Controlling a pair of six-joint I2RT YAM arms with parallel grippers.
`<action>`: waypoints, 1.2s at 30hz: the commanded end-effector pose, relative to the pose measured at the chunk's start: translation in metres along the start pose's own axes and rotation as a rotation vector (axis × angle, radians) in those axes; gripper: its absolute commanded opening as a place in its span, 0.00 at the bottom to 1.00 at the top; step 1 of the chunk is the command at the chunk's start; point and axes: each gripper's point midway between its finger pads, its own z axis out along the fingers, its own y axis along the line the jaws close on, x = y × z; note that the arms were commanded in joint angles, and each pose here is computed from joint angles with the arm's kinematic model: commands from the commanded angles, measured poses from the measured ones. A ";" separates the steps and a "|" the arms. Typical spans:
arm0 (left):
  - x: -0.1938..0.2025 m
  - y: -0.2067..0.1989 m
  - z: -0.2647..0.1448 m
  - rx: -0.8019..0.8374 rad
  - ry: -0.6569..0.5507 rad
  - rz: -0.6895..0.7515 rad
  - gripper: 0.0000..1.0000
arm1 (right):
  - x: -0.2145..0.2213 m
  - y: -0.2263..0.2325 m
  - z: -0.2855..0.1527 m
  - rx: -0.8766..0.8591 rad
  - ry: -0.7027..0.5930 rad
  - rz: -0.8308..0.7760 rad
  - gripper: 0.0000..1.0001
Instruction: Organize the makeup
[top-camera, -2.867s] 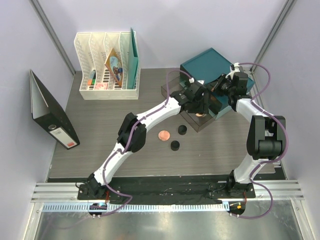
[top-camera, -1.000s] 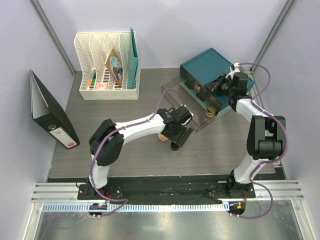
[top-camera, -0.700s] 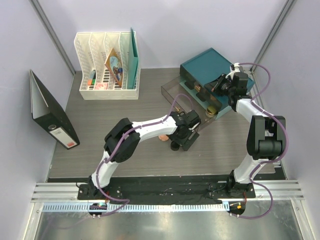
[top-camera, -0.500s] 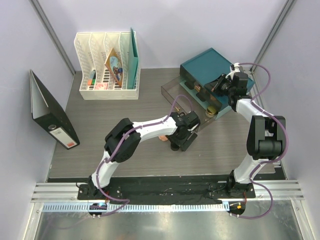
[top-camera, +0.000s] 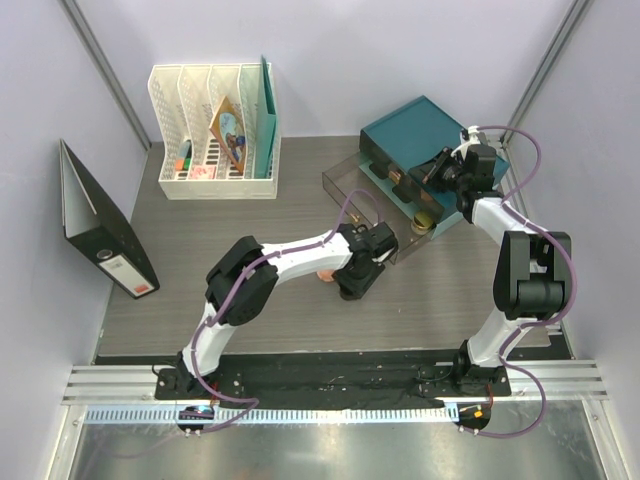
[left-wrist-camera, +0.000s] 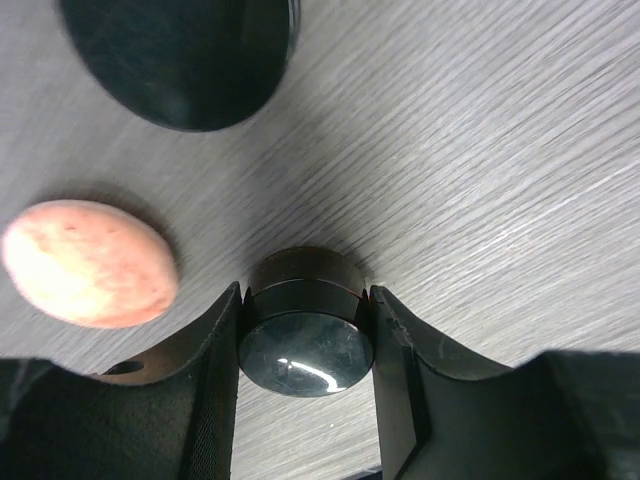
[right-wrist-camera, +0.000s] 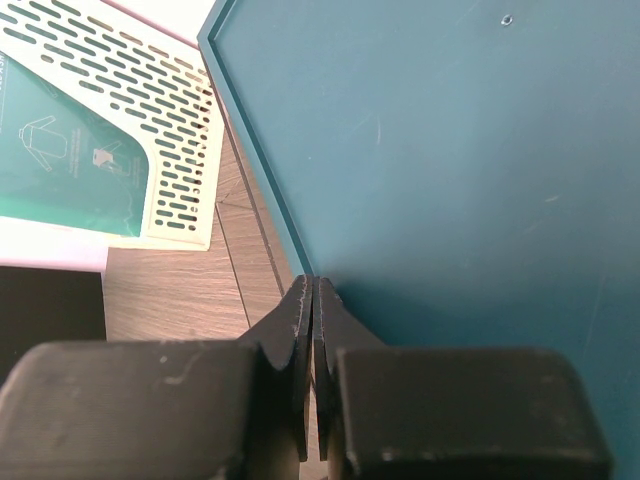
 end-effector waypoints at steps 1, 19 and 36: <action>-0.050 0.000 -0.055 -0.010 -0.178 0.022 0.00 | 0.182 -0.109 -0.052 0.417 0.554 0.233 0.06; -0.197 0.018 -0.134 0.277 -0.584 -0.237 0.00 | 0.187 -0.109 -0.054 0.412 0.559 0.239 0.06; -0.243 0.017 -0.055 0.354 -0.576 -0.405 0.36 | 0.187 -0.109 -0.052 0.411 0.561 0.243 0.06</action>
